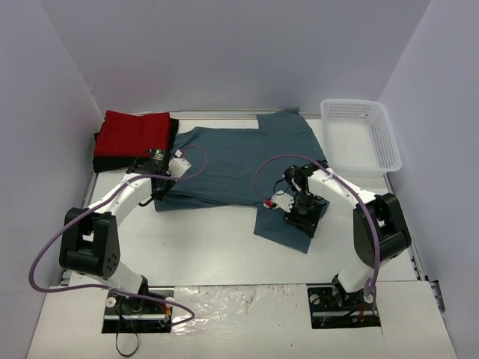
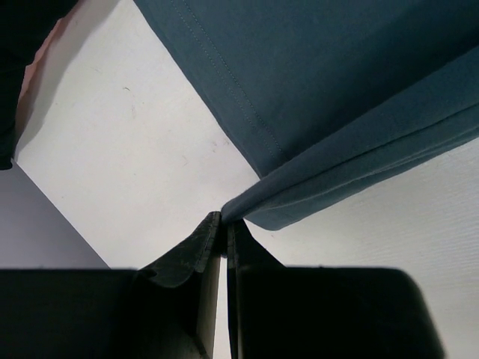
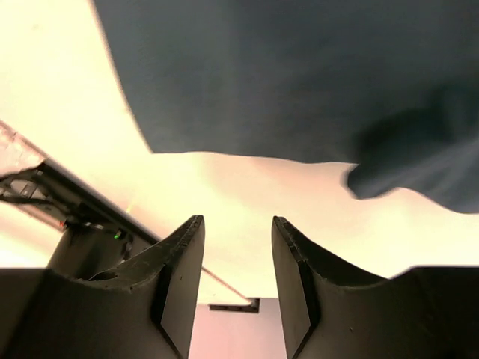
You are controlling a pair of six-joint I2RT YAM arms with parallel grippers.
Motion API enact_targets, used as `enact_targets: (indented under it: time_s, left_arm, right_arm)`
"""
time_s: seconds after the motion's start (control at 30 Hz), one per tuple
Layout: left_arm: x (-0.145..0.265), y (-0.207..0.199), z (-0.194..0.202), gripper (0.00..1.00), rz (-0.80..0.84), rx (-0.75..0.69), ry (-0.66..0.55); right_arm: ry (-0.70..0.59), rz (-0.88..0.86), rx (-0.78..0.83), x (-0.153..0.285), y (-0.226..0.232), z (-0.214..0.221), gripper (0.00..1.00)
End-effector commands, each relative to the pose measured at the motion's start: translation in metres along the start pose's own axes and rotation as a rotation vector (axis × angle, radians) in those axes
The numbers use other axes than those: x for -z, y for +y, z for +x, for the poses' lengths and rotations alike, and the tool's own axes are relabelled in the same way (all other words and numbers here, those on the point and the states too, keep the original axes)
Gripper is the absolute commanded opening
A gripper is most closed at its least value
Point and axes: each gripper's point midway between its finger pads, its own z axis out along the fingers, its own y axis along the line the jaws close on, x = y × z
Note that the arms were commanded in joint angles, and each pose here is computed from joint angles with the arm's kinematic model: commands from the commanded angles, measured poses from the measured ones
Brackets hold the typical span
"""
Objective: Fold and stack the t-shirts
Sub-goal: Grap the side of the flattened tshirt closest away from the robot with both arms
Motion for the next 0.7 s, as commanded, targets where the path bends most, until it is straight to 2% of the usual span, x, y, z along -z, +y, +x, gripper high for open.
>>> enact_targets:
  time_s: [0.0, 0.07, 0.23, 0.67]
  left_arm:
    - [0.007, 0.017, -0.019, 0.02, -0.048, 0.044, -0.051]
    - [0.006, 0.017, -0.019, 0.02, -0.047, 0.048, -0.05]
    - [0.004, 0.014, -0.017, 0.02, -0.041, 0.058, -0.046]
    - [0.005, 0.014, -0.014, 0.02, -0.049, 0.056, -0.05]
  right_arm:
    - [0.098, -0.068, 0.044, -0.001, 0.031, 0.023, 0.38]
    - [0.112, -0.08, 0.055, -0.004, 0.038, 0.024, 0.41]
    - [0.156, -0.108, 0.083, -0.015, 0.049, 0.022, 0.42]
    - [0.2, -0.1, 0.083, -0.043, 0.053, 0.01, 0.51]
